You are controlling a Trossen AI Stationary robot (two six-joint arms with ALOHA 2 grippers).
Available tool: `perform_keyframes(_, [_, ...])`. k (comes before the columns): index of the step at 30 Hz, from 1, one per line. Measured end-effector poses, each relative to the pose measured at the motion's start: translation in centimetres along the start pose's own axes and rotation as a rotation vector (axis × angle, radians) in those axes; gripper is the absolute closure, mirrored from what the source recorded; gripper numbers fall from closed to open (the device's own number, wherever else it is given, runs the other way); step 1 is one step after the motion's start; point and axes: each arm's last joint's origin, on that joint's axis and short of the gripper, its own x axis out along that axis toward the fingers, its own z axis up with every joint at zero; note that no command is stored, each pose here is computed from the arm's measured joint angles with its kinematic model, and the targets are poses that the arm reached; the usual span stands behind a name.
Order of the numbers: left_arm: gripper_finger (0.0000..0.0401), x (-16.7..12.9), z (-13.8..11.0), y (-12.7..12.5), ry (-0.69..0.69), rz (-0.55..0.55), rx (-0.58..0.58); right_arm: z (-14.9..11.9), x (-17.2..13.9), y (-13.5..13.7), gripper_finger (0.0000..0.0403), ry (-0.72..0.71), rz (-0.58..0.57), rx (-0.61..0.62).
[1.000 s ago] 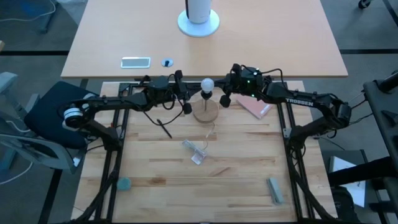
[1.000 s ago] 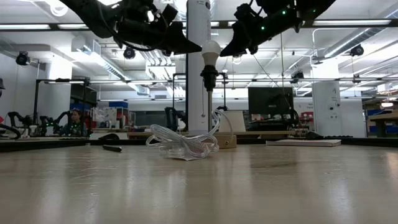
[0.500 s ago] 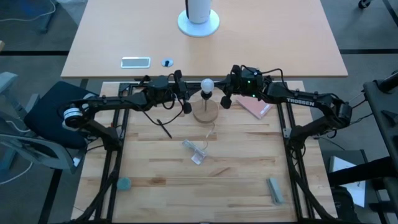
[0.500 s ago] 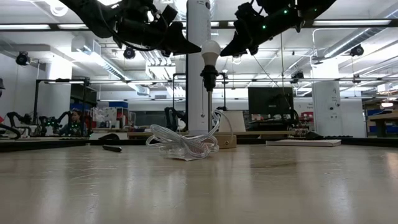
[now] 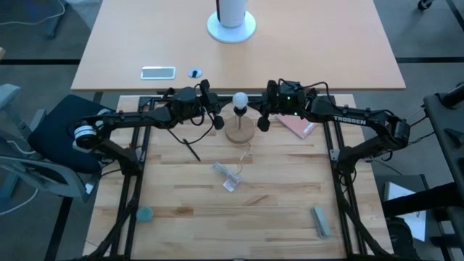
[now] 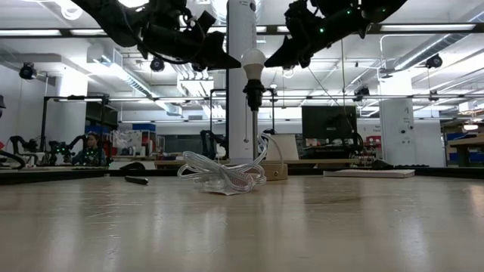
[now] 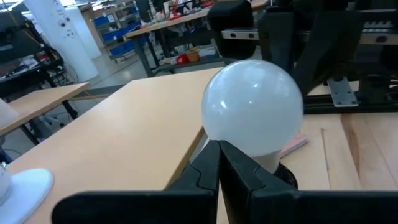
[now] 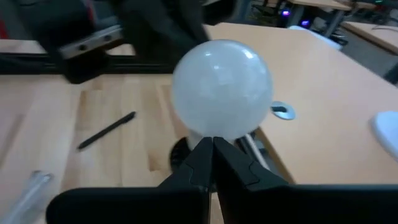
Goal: Screw lightbulb
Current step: Insert the lightbulb into the la
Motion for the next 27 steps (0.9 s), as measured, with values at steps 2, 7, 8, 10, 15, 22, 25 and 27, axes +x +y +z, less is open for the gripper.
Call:
perform_keyframes(2, [0.0401,0.0,0.0,0.0,0.0,-0.001,0.0,0.0,0.0,0.1,0.0396,-0.002,0.012,0.004])
perform_keyframes(7, [0.0401,-0.1,0.1,0.0,-0.004,-0.009,-0.002,0.0,0.0,0.3,0.0396,0.005,0.013,0.009])
perform_keyframes(8, [0.0401,-0.2,0.2,0.0,-0.006,-0.016,-0.002,0.0,-0.1,0.3,0.0396,0.009,0.006,0.012])
perform_keyframes(10, [0.0401,-0.4,0.4,-0.1,-0.01,-0.026,-0.004,0.0,-0.3,0.2,0.0396,0.017,-0.002,0.013])
perform_keyframes(15, [0.0401,-0.9,0.8,0.0,-0.004,-0.036,-0.017,0.3,-1.1,0.1,0.0396,0.028,-0.054,0.012])
perform_keyframes(22, [0.0401,-1.0,0.8,0.0,-0.002,-0.035,-0.017,0.3,-1.1,-0.5,0.0396,0.033,-0.127,-0.019])
perform_keyframes(25, [0.0401,-1.0,0.8,-0.1,-0.002,-0.033,-0.018,0.1,-0.9,-0.9,0.0396,0.031,-0.139,-0.016])
perform_keyframes(27, [0.0401,-1.0,0.8,0.0,-0.002,-0.032,-0.025,0.1,-0.6,-0.9,0.0396,0.027,-0.141,-0.022])
